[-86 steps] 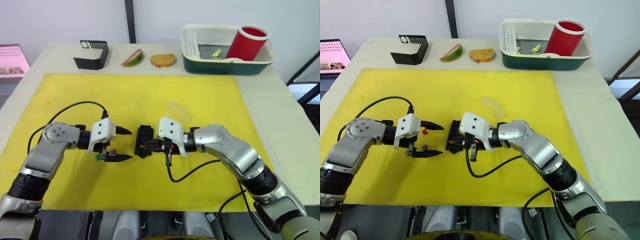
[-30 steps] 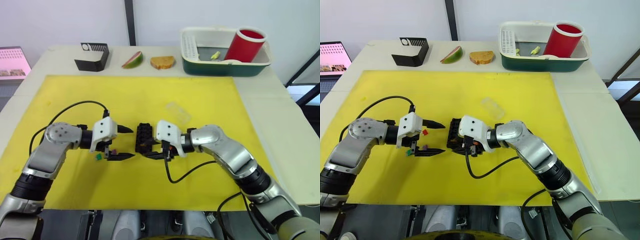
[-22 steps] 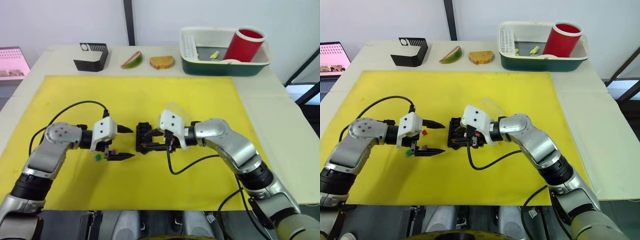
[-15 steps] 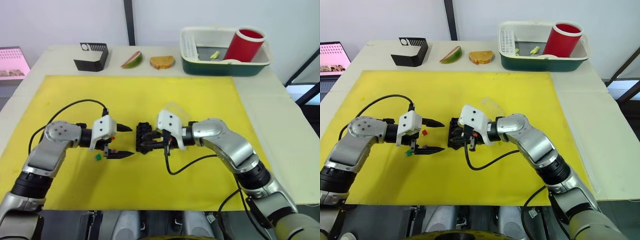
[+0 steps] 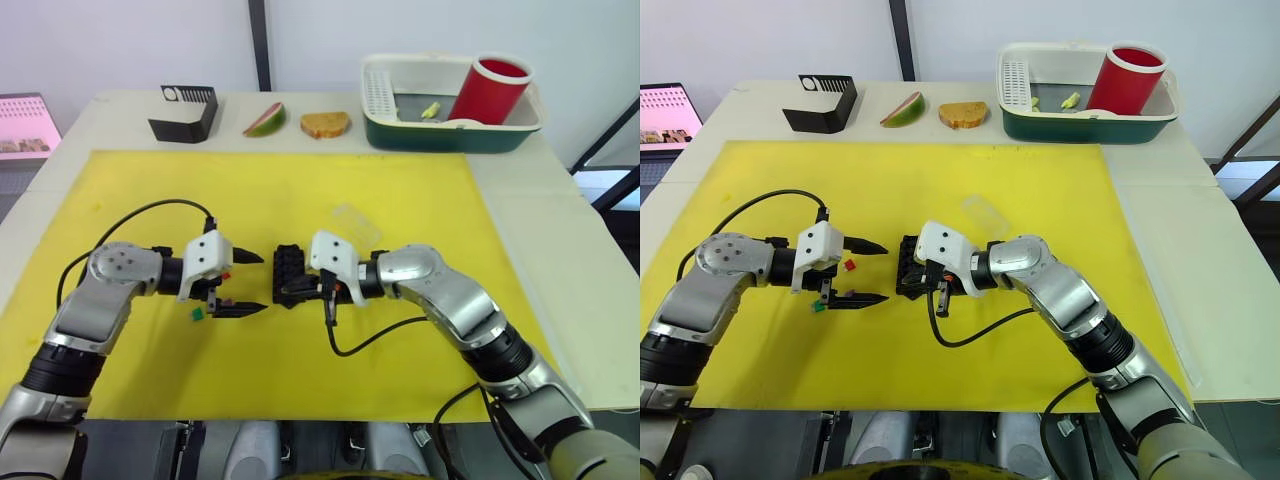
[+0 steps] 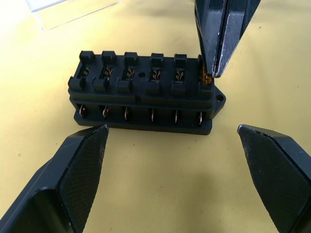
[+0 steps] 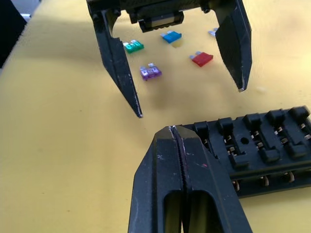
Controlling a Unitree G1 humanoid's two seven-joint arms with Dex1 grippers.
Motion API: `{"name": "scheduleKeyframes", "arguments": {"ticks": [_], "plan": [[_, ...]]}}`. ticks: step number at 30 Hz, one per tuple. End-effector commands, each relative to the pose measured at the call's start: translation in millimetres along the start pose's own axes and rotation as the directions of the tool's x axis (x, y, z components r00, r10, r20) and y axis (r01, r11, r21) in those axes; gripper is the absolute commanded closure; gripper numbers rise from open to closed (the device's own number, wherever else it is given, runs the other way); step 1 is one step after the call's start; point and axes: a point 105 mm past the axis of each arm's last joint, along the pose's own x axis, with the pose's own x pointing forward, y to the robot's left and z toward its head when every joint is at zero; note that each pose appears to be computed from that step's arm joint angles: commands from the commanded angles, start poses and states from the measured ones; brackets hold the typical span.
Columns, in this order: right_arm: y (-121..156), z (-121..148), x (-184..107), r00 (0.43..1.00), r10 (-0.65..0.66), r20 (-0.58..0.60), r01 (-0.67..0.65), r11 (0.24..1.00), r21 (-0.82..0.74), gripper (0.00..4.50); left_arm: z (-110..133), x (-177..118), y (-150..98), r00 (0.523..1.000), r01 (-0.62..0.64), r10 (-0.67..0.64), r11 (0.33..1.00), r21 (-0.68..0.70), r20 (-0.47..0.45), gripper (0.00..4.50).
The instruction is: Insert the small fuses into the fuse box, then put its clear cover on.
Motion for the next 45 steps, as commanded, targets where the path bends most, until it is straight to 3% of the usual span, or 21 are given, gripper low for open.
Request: {"name": "scheduleKeyframes", "arguments": {"ticks": [1, 8, 14, 19, 22, 28, 30, 36, 45], "plan": [[-1, -12, 2, 0.999, -0.009, -0.046, 0.008, 1.0, -0.005, 4.47, 8, -5, 3, 1.0, -0.015, 0.015, 0.999, 0.046, 0.002, 0.0], [-1, 19, -13, 0.997, 0.008, 0.071, -0.009, 1.0, 0.015, 4.47, 10, -9, 3, 1.0, -0.017, 0.017, 0.999, 0.034, 0.003, 0.0], [-3, 50, -44, 0.984, -0.005, 0.176, 0.0, 1.0, 0.028, 4.47, 17, -30, 12, 0.997, -0.072, 0.072, 0.997, -0.037, 0.01, 0.0], [-10, 46, -76, 0.986, -0.066, 0.152, 0.063, 0.998, 0.026, 4.47, 17, -59, 17, 0.99, -0.141, 0.137, 0.984, -0.107, -0.044, 0.0], [-18, 19, -118, 0.989, -0.149, 0.023, 0.148, 0.989, 0.019, 3.73, 12, -93, 15, 0.975, -0.213, 0.197, 0.962, -0.171, -0.106, 0.0], [-21, -8, -192, 0.962, -0.234, -0.14, 0.242, 0.969, 0.043, 0.78, -17, -158, 1, 0.914, -0.376, 0.309, 0.888, -0.266, -0.263, 0.0], [-25, -20, -213, 0.942, -0.281, -0.186, 0.297, 0.953, 0.064, 0.03, -29, -173, -7, 0.891, -0.419, 0.332, 0.865, -0.275, -0.31, 0.0], [-33, -45, -245, 0.897, -0.351, -0.267, 0.384, 0.92, 0.082, 0.03, -42, -193, -16, 0.856, -0.465, 0.355, 0.846, -0.261, -0.376, 0.0], [-28, -48, -239, 0.9, -0.349, -0.262, 0.383, 0.92, 0.088, 0.03, -44, -186, -7, 0.873, -0.416, 0.307, 0.873, -0.252, -0.378, 0.0]]}}
